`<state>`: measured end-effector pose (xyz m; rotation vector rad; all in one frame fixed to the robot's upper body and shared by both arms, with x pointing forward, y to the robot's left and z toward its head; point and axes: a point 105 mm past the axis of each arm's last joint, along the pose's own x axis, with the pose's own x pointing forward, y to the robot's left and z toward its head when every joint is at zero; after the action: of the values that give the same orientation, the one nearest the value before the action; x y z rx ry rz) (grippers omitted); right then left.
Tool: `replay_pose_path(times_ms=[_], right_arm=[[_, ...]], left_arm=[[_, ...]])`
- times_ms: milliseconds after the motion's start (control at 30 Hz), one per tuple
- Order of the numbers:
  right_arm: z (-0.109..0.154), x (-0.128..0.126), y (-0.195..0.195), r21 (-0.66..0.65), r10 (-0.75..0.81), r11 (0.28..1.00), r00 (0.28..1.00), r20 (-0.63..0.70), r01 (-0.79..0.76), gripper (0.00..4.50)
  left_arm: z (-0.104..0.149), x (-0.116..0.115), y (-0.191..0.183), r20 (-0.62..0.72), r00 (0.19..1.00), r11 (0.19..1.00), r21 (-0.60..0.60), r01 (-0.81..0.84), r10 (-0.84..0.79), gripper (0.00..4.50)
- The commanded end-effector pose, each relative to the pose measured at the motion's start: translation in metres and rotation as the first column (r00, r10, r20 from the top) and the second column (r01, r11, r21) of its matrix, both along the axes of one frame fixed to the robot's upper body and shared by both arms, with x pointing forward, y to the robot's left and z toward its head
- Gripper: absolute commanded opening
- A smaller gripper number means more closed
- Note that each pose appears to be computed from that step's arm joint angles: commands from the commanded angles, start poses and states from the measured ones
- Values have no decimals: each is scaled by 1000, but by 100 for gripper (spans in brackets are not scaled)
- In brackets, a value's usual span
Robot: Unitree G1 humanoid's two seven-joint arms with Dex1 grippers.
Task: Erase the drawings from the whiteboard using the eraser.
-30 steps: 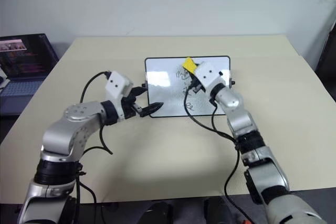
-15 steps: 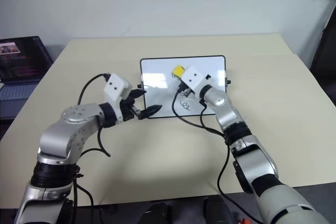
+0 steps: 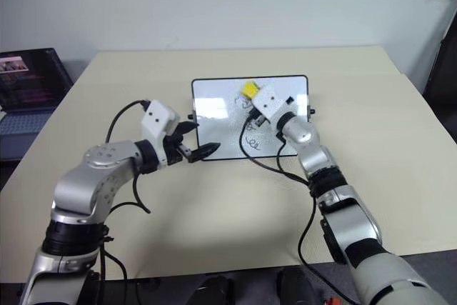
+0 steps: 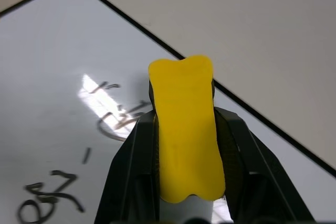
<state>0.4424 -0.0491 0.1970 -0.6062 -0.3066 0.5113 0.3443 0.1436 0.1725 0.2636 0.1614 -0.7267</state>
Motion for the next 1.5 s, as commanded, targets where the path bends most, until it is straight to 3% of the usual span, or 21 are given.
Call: replay_pose_path(times_ms=[33,367,433,667,800,867,1000,1233,1500], right_arm=[[-8,2,2,-43,-5,999,999,-39,3,112],[-56,-18,20,-207,101,967,972,-214,-146,112],[-49,-17,20,-190,101,972,978,-183,-136,112],[24,-13,17,-39,81,996,992,94,-77,112],[36,-6,14,-26,44,999,991,129,-41,112],[30,0,12,-47,19,999,994,105,-14,112],[-7,8,10,-131,-9,991,1000,-18,7,112],[-58,-1,13,-242,34,967,983,-183,-79,111],[-66,-7,16,-272,63,956,981,-185,-113,111]], left_arm=[[12,-2,-3,47,999,1000,-10,20,-19,450],[12,-2,-4,45,999,1000,-10,23,-23,450],[12,-2,-4,45,999,1000,-10,24,-24,450],[11,-3,-4,44,999,1000,-9,28,-27,450],[12,-2,-4,46,999,1000,-10,28,-28,450],[12,-2,-5,46,999,1000,-11,29,-28,450],[12,-3,-6,48,998,999,-14,29,-29,450],[12,-4,-5,49,999,1000,-17,23,-22,450],[12,-4,-5,49,999,999,-19,25,-24,450]])
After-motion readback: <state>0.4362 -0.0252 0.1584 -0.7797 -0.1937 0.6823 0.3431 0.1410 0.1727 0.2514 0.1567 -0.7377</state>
